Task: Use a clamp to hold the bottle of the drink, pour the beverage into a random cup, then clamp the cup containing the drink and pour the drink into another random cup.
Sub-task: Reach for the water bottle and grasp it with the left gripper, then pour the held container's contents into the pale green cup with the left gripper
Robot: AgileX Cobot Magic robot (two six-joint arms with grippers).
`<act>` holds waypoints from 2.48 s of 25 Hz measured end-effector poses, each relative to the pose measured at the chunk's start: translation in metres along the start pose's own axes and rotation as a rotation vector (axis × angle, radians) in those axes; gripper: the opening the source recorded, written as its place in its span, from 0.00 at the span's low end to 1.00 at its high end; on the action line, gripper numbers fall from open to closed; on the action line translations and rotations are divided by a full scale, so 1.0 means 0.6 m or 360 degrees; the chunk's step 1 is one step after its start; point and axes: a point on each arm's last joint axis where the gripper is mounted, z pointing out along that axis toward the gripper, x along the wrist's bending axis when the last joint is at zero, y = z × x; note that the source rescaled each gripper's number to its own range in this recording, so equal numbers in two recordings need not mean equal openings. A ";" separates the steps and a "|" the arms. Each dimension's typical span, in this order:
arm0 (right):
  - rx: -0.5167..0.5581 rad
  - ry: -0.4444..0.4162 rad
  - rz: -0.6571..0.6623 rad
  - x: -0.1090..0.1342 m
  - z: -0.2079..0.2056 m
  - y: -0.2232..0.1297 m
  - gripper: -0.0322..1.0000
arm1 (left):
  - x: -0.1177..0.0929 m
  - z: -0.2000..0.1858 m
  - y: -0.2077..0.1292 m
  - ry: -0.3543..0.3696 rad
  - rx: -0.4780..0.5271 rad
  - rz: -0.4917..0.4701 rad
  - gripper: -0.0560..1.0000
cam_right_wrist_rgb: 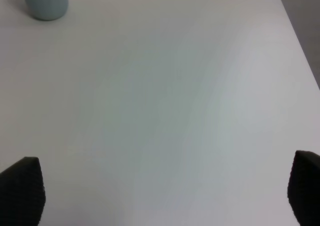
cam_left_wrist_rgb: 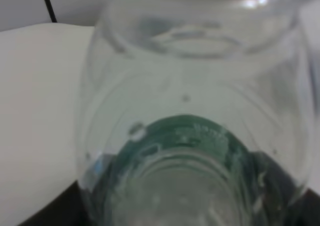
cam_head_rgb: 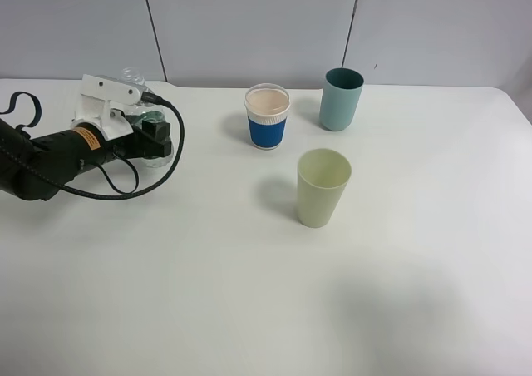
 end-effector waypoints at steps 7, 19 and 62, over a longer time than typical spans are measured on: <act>0.0000 0.0000 0.0000 0.000 0.000 0.000 1.00 | -0.004 -0.003 0.004 0.0007 0.0023 -0.0005 0.11; 0.0000 0.0000 0.0000 0.000 0.000 0.000 1.00 | -0.049 -0.046 0.054 0.0221 0.0028 0.0034 0.11; 0.0000 0.0000 0.0000 0.000 0.000 0.000 1.00 | -0.299 -0.073 0.119 0.0287 0.0267 0.1677 0.11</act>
